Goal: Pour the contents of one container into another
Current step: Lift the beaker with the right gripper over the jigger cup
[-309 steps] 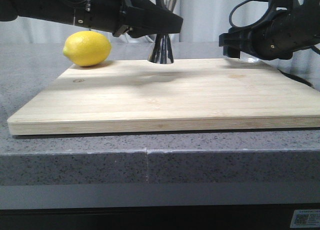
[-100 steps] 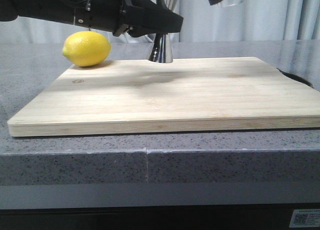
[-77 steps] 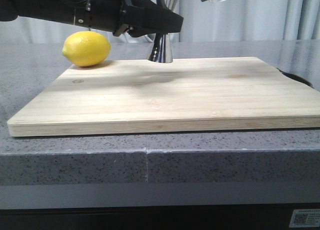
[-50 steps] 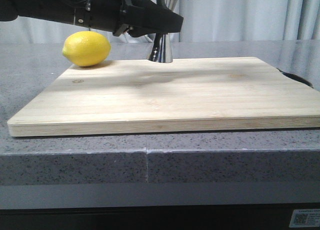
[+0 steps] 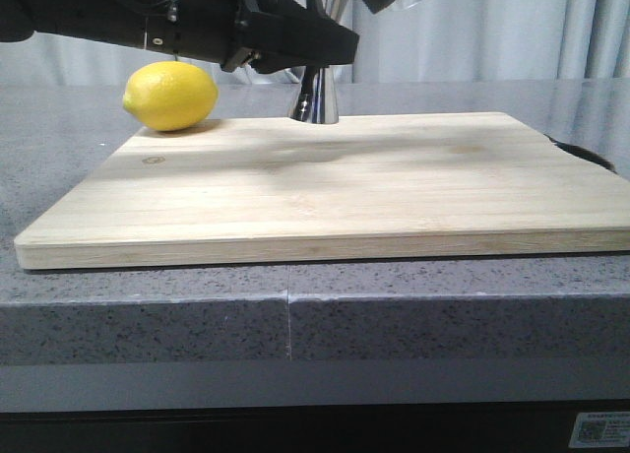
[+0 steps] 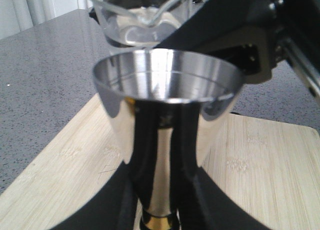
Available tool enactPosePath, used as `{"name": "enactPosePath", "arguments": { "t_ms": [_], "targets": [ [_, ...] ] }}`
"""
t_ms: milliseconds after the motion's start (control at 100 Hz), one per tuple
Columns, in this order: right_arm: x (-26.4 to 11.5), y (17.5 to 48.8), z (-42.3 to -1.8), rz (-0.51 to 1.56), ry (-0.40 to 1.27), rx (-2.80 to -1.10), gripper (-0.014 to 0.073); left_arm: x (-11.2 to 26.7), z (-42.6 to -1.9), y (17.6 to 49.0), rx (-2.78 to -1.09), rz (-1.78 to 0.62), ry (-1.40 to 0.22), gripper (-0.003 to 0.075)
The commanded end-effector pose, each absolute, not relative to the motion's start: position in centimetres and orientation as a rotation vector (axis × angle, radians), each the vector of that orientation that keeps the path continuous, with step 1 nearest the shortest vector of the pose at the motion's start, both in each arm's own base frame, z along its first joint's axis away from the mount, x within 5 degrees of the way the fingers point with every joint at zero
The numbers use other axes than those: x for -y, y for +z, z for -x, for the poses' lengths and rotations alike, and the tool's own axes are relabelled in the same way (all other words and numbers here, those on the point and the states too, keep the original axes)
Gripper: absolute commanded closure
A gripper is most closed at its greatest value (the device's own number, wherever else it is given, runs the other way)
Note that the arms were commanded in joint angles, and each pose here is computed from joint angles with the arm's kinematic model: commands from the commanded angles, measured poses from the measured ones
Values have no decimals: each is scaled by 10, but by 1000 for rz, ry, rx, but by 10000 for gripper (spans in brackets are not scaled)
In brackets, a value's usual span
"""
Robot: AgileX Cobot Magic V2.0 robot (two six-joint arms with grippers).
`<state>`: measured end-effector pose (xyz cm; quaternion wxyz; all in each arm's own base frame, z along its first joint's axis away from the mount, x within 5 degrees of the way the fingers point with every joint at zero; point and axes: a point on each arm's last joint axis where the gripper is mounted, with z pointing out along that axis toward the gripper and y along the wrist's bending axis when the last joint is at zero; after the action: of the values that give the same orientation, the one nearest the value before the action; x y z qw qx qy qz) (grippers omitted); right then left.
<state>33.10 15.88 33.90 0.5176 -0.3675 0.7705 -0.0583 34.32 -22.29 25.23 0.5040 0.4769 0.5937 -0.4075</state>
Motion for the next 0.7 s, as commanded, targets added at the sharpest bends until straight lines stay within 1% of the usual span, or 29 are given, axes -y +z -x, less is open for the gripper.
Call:
{"name": "enactPosePath", "arguments": {
  "t_ms": [0, 350, 690],
  "targets": [
    [-158, 375, -324, 862, -147, -1694, 379, 225, -337, 287, -1312, -1101, -1030, 739],
    [-167, 376, -319, 980, -246, -1624, 379, 225, -337, 287, -1312, -1101, -1030, 739],
    [-165, 375, -319, 1028, -326, -1615, 379, 225, -337, 287, -1312, -1101, -1030, 739]
  ]
}}
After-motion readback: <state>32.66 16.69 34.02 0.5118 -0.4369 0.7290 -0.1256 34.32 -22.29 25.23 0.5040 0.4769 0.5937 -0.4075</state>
